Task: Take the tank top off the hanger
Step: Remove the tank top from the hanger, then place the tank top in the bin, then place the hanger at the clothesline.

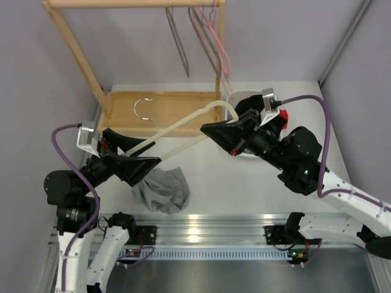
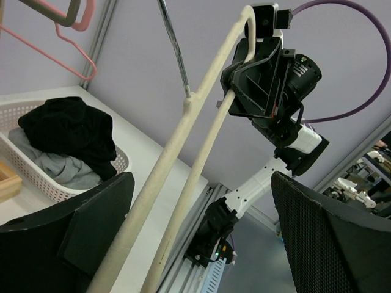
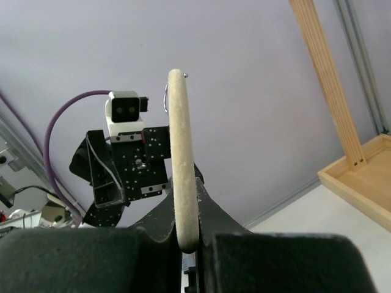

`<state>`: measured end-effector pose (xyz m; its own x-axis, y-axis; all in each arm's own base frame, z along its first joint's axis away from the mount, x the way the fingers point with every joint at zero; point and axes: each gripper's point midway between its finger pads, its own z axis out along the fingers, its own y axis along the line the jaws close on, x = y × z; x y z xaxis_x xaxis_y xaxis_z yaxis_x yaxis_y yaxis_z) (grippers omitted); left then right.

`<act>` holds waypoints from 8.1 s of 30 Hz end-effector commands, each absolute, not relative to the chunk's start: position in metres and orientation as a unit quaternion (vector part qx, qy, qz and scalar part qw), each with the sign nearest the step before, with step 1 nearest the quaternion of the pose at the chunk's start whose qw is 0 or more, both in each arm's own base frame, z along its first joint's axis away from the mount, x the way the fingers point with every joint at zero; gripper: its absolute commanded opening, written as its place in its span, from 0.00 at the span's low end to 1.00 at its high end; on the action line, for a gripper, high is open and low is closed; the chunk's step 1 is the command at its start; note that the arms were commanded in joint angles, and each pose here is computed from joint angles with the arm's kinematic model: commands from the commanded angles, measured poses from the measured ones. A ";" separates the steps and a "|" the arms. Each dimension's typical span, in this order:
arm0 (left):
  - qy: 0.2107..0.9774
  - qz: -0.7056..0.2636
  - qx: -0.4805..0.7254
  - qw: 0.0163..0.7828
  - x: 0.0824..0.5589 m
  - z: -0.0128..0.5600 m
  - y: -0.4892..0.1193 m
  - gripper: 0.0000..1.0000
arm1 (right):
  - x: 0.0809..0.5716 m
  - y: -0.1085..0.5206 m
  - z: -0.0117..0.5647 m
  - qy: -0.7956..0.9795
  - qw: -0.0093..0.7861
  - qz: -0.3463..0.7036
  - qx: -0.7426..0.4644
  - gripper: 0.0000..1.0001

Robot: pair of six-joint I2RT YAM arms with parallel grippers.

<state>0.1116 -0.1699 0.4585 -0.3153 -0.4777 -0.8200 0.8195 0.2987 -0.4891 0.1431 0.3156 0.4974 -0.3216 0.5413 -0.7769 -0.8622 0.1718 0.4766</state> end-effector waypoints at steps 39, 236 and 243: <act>0.508 -0.653 0.237 0.509 0.120 0.480 -0.193 0.84 | 0.123 0.306 0.518 0.466 0.574 0.639 -0.211 0.00; 0.688 -0.151 -0.041 0.708 0.417 0.480 -0.084 0.00 | 0.378 0.129 0.310 0.792 0.575 0.179 0.099 0.82; 0.657 -0.167 -0.025 0.734 0.459 0.526 -0.099 0.00 | 0.368 0.129 0.342 0.770 0.600 0.199 0.088 0.83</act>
<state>0.4582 -0.0955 0.4726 -0.0557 -0.2779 -0.9590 0.1601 0.9456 -0.2834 0.3818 0.1249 0.3119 -0.3072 0.3755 -0.8744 -0.0446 0.9122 0.4074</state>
